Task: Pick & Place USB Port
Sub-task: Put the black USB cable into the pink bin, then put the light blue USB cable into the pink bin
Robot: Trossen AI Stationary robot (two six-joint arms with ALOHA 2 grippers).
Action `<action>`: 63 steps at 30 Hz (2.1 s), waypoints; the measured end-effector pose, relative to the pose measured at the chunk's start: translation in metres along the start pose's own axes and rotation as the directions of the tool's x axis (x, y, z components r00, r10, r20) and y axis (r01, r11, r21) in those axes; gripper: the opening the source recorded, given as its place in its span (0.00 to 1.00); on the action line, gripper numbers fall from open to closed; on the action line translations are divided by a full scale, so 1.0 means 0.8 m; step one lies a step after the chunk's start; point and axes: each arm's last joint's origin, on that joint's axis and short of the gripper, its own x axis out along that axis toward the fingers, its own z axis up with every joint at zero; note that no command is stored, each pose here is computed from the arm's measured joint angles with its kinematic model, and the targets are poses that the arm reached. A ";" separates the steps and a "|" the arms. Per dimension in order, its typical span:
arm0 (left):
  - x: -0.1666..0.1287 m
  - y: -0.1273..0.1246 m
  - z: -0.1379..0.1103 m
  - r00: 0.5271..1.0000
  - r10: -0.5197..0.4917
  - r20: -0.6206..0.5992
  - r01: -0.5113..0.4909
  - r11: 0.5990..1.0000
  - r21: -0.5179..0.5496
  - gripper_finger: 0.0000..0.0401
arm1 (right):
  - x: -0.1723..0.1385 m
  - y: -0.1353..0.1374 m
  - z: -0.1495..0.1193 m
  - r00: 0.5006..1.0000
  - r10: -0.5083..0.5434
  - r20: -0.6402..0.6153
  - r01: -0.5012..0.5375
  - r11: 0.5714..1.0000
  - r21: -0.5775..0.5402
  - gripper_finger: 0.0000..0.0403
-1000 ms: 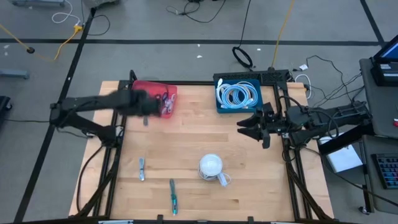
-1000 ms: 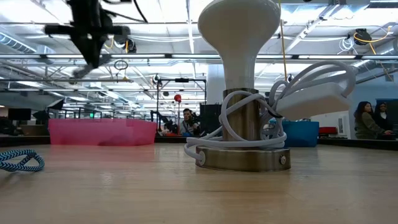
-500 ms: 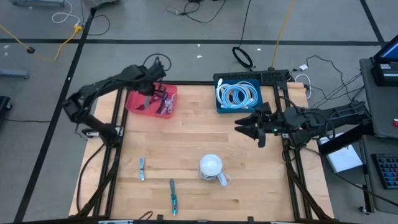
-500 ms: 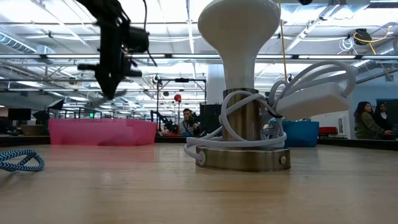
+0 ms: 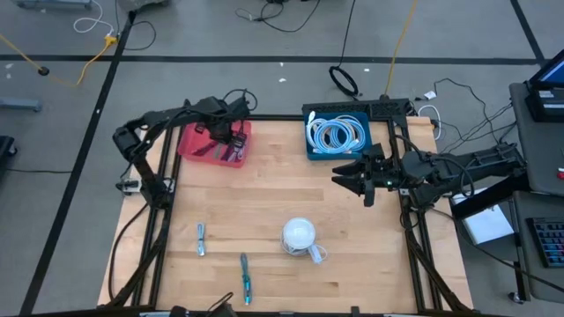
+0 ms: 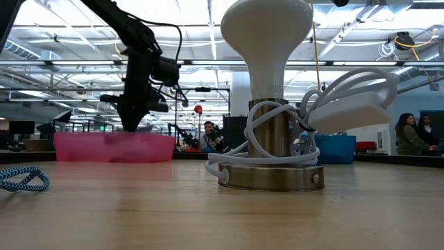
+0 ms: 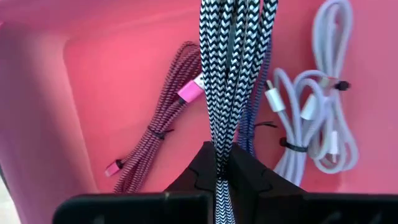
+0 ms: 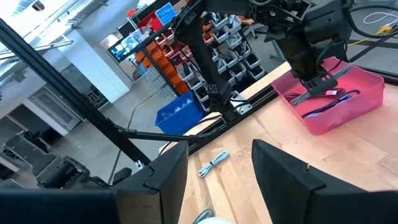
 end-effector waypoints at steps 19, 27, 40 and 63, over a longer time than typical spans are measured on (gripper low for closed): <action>-0.018 0.021 -0.017 0.994 0.081 -0.074 -0.081 0.997 0.003 0.35 | 0.000 0.000 0.000 1.000 -0.012 0.010 0.012 1.000 0.006 0.42; -0.100 0.012 -0.084 0.985 -0.166 -0.045 0.168 0.985 0.046 0.37 | 0.000 0.000 0.000 1.000 -0.009 0.008 0.009 1.000 -0.016 0.42; -0.158 -0.059 -0.306 0.975 -0.207 -0.078 0.205 0.978 -0.028 0.37 | -0.002 0.003 -0.001 0.995 0.079 -0.054 -0.081 0.996 -0.043 0.42; -0.017 -0.047 -0.438 0.963 -0.156 -0.220 0.070 0.933 -0.353 0.37 | -0.003 0.006 -0.003 0.981 0.155 -0.113 -0.157 0.988 -0.011 0.43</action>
